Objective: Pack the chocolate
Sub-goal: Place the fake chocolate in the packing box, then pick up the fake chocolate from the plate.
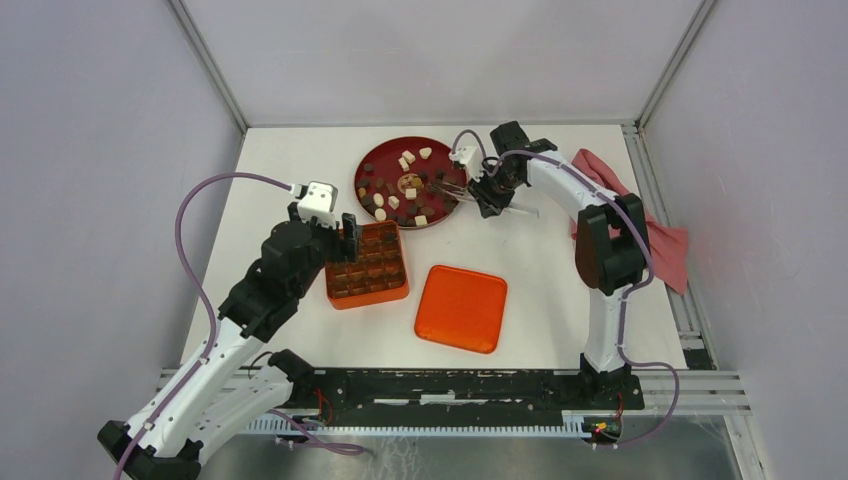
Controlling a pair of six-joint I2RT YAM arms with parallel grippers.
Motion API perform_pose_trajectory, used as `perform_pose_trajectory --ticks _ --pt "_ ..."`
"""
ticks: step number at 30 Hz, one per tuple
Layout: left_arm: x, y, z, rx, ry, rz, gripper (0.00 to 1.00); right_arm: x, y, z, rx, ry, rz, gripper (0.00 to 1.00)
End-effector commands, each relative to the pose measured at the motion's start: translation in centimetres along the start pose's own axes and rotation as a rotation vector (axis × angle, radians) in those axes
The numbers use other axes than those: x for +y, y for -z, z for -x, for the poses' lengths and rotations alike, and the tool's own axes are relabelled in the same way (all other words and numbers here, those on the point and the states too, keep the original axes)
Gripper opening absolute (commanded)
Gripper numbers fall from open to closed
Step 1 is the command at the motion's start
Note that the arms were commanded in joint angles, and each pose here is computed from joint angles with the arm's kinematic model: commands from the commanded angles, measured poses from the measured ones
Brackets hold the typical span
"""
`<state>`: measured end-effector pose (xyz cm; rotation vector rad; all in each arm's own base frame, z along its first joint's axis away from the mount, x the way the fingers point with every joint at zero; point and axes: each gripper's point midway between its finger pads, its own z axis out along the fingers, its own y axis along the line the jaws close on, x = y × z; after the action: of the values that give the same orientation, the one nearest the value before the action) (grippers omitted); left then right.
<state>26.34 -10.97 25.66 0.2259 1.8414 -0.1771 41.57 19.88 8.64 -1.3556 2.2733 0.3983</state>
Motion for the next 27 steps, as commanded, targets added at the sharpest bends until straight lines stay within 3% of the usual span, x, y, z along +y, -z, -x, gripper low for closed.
perform_pose_trajectory --ticks 1,27 --pt "0.0 -0.1 0.4 -0.013 -0.005 -0.009 0.75 -1.7 -0.1 1.3 -0.019 -0.008 -0.044 0.38" --pt "-0.1 0.0 0.4 -0.015 -0.004 -0.016 0.75 -2.0 -2.6 0.9 0.016 -0.063 0.001 0.47"
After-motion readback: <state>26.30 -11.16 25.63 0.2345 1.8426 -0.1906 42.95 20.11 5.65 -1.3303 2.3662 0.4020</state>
